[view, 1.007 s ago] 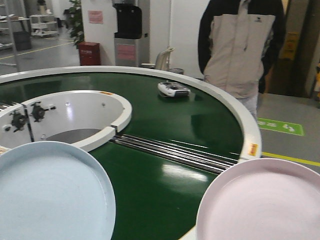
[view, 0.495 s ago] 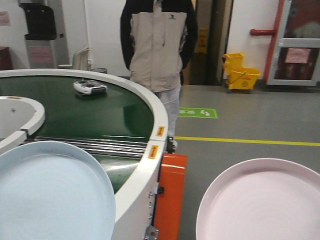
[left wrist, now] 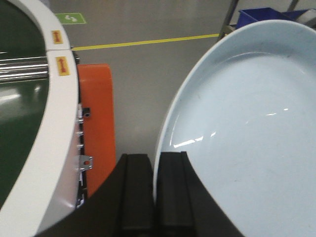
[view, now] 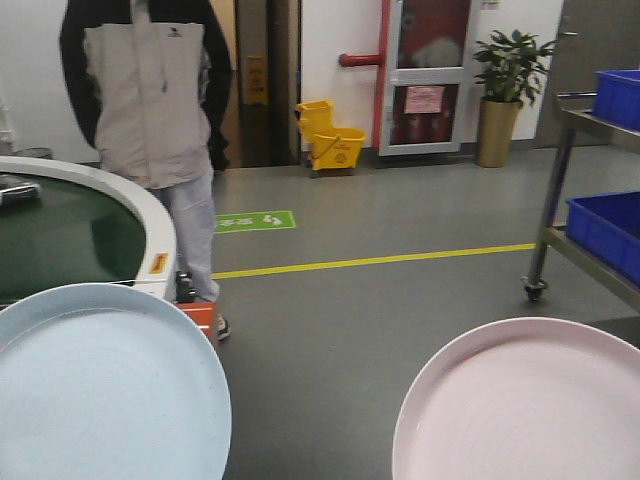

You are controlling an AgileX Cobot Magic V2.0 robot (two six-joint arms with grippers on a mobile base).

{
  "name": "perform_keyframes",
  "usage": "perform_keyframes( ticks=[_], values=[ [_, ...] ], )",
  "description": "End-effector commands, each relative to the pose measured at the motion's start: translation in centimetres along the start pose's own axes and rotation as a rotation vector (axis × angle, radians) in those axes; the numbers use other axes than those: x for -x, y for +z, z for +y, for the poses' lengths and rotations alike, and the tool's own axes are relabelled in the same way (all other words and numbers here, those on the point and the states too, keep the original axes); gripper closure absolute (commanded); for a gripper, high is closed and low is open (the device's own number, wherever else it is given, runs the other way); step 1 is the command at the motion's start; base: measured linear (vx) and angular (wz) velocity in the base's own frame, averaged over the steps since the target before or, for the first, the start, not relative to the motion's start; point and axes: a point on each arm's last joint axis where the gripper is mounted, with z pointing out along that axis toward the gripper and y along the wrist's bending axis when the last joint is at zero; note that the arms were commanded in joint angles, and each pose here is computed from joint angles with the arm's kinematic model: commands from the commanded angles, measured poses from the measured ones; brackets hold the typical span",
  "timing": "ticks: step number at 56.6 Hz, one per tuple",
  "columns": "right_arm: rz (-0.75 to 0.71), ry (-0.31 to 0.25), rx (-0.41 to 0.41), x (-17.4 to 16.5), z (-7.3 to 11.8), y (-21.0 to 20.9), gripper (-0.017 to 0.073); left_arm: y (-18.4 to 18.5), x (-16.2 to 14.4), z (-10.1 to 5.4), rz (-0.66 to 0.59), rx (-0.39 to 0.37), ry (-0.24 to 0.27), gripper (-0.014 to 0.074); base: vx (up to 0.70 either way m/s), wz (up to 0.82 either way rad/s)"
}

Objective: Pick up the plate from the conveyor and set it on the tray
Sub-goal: 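Hold both plates raised while the base drives to the steel table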

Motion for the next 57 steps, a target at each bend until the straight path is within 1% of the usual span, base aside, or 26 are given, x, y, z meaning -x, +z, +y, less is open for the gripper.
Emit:
perform_keyframes(
  ticks=[1, 16, 35, 46, 57],
  values=[
    [-0.109, -0.005, 0.004, 1.30, -0.04, -0.68, 0.0568, -0.56, 1.58, -0.29, -0.116, -0.013, -0.017, 0.0599, 0.00, -0.60],
    [-0.109, -0.005, 0.004, 1.30, -0.04, -0.68, 0.0568, -0.56, 1.57, -0.29, -0.115, -0.013, -0.017, 0.0599, 0.06, -0.65],
    [-0.109, -0.005, 0.004, 1.30, -0.04, -0.68, 0.0568, -0.56, 1.57, -0.29, -0.115, -0.013, -0.017, 0.0599, 0.18, -0.59],
    [-0.109, -0.005, 0.004, 1.30, -0.04, -0.68, 0.0568, -0.56, 1.57, -0.29, -0.115, -0.013, -0.017, 0.0599, 0.23, -0.39],
    [-0.109, -0.005, 0.004, 1.30, -0.04, -0.68, 0.0568, -0.56, 1.57, -0.29, -0.115, -0.013, -0.017, 0.0599, 0.28, -0.20]
  ],
)
